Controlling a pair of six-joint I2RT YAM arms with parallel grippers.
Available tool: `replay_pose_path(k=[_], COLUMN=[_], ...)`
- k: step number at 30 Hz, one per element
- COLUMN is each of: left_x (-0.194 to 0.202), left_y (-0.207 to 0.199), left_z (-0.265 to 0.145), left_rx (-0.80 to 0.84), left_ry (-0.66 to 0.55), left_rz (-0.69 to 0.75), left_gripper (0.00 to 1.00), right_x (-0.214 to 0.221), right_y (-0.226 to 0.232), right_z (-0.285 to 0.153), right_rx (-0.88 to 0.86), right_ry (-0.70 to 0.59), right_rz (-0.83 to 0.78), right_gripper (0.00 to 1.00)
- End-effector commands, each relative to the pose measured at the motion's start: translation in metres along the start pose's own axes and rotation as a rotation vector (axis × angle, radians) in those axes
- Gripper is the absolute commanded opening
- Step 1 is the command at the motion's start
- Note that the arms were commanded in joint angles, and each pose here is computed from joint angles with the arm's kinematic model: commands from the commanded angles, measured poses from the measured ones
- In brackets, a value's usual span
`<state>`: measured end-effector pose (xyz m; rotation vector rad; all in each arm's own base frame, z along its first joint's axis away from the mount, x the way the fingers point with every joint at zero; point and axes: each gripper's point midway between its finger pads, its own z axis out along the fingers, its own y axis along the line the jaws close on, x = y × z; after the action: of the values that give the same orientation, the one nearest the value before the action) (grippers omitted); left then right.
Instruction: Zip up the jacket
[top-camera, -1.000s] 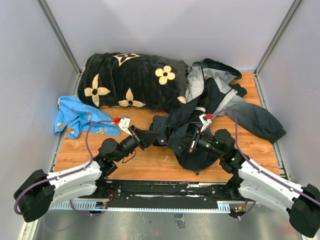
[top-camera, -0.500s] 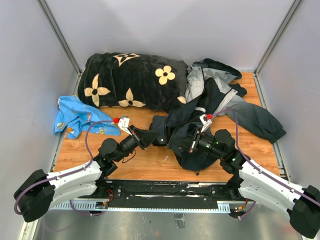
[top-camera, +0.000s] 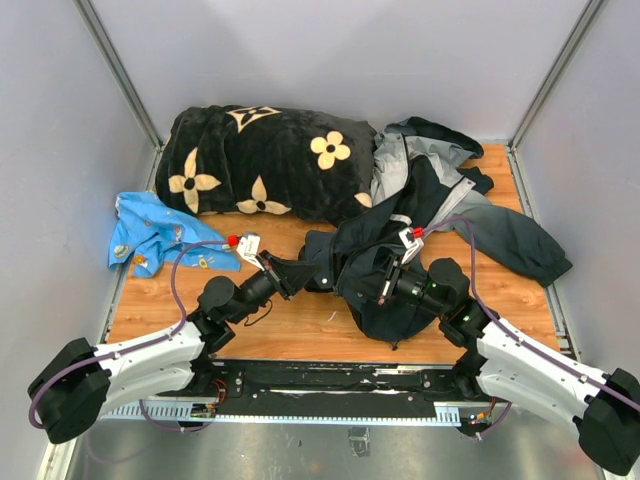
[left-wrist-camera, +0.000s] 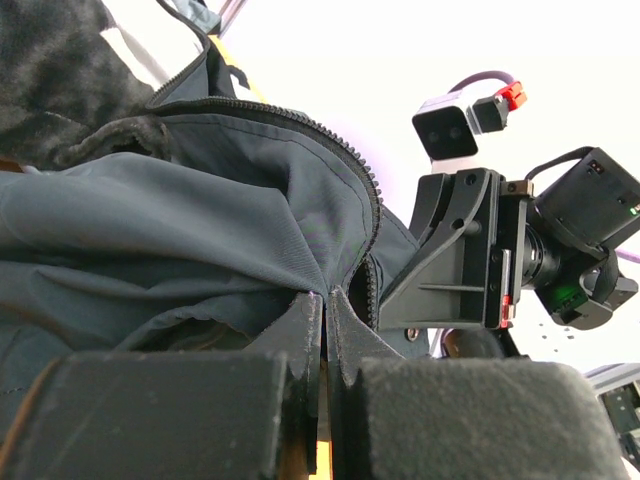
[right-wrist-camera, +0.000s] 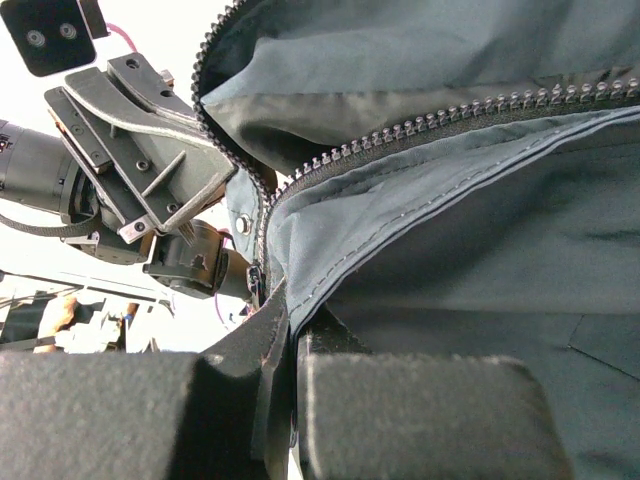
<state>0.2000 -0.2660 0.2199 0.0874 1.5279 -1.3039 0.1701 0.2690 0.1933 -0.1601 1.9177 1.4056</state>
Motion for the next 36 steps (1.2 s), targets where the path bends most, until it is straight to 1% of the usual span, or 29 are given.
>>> replay_pose_path(k=[1,21,25,32,36], left_x=[-0.009,-0.004,-0.001,-0.002,0.001], left_y=[-0.015,-0.016,-0.015,-0.006,-0.005], left_z=[0.005,0.001,0.0,-0.003,-0.003], left_rx=[0.05,0.056,0.059,0.018,0.017], left_ry=[-0.021,-0.011,-0.001,0.0,0.018], left_rz=[-0.003,-0.007,0.016,0.103,0.122], left_gripper=[0.0,0.0,0.0,0.0,0.0], right_x=[-0.018,-0.023,-0.021,-0.011,-0.011], right_y=[0.014,0.005,0.004,-0.003,0.0], right_z=[0.0,0.002,0.005,0.006,0.007], right_rx=[-0.044,-0.009,0.005,0.053,0.04], right_ry=[-0.059,-0.111,-0.086,-0.016,-0.018], right_rz=[-0.017,0.054,0.065,0.067,0.067], right_gripper=[0.01,0.01,0.01,0.01,0.01])
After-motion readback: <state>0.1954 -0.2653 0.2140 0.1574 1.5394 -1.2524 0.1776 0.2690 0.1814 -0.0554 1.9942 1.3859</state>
